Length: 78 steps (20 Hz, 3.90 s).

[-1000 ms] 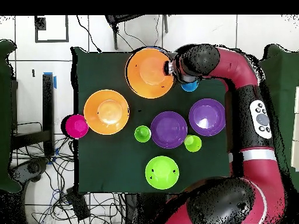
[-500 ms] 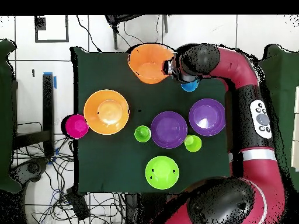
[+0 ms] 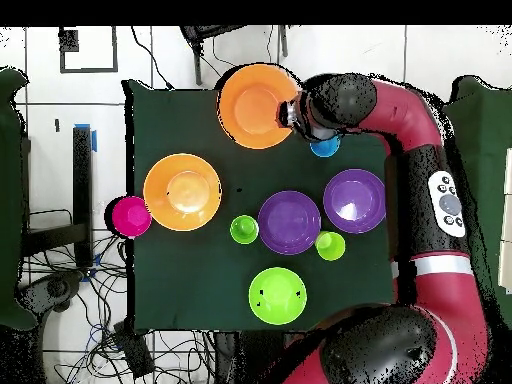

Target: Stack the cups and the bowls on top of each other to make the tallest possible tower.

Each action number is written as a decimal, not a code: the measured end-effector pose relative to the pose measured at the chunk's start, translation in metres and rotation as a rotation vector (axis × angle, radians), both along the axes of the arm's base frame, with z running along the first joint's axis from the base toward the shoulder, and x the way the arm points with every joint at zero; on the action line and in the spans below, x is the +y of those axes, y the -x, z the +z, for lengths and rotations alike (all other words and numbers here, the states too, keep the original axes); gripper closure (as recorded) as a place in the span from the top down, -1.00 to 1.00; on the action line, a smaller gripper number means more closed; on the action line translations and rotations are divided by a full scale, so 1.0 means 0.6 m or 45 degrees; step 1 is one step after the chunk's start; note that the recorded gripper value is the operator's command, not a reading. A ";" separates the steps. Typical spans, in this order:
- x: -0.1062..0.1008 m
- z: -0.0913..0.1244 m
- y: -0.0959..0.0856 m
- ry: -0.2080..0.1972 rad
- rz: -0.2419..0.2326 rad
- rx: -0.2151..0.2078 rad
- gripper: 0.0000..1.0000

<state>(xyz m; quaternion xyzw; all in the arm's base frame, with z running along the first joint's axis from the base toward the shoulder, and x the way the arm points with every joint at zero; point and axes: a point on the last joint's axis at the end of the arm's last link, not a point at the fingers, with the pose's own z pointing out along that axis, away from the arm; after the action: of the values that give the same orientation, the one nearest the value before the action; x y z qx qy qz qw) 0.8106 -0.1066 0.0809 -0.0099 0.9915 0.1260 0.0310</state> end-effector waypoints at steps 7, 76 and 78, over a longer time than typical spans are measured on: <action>0.004 0.017 -0.007 0.001 0.005 -0.020 1.00; 0.187 -0.001 0.211 -0.119 -0.333 -0.166 1.00; 0.189 -0.008 0.213 -0.154 -0.343 -0.157 1.00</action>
<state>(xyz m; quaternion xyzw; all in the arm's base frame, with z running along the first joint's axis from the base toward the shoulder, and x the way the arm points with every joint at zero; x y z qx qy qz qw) 0.6827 0.0066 0.0759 0.1172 0.9707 0.1796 0.1088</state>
